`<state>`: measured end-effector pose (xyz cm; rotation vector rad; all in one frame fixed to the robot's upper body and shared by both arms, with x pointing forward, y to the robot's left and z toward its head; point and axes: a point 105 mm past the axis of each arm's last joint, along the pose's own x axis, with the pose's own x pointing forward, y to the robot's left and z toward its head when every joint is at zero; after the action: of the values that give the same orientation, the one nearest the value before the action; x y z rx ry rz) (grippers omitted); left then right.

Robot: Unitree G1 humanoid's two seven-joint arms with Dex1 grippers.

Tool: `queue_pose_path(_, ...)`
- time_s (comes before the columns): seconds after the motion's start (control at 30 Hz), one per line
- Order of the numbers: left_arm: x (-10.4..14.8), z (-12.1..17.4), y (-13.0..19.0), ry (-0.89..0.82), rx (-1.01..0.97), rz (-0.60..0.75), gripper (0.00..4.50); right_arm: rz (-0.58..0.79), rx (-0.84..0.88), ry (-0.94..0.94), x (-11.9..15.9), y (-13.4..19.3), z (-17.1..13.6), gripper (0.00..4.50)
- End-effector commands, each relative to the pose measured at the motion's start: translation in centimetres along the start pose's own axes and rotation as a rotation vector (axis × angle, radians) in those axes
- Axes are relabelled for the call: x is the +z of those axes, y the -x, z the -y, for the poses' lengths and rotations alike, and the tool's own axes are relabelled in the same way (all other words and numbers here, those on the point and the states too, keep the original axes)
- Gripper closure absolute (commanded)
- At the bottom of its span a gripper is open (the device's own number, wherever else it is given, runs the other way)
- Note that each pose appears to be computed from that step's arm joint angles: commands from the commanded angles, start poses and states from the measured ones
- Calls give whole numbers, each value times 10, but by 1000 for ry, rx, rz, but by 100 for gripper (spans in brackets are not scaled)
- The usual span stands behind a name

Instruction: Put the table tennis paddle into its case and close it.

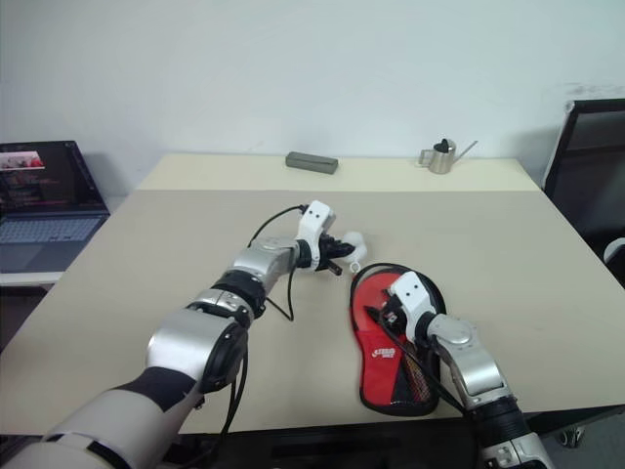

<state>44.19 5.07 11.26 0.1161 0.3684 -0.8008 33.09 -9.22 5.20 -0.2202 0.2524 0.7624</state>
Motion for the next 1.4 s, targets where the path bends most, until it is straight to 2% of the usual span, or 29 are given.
queue_pose_path(0.03,39,-9,8,-67,41,101,450,-199,42,-62,-52,2,-19,157)
queue_pose_path(0.27,45,-19,12,-152,112,86,450,-201,79,-68,-46,6,-24,157)
queue_pose_path(0.5,53,-27,12,-236,214,82,450,-253,132,-58,-47,29,-23,157)
queue_pose_path(0.8,64,-17,3,-288,253,106,450,-306,159,-50,-49,49,-21,157)
queue_pose_path(1.4,90,-12,-1,-391,360,151,450,-330,155,-79,-59,63,-32,157)
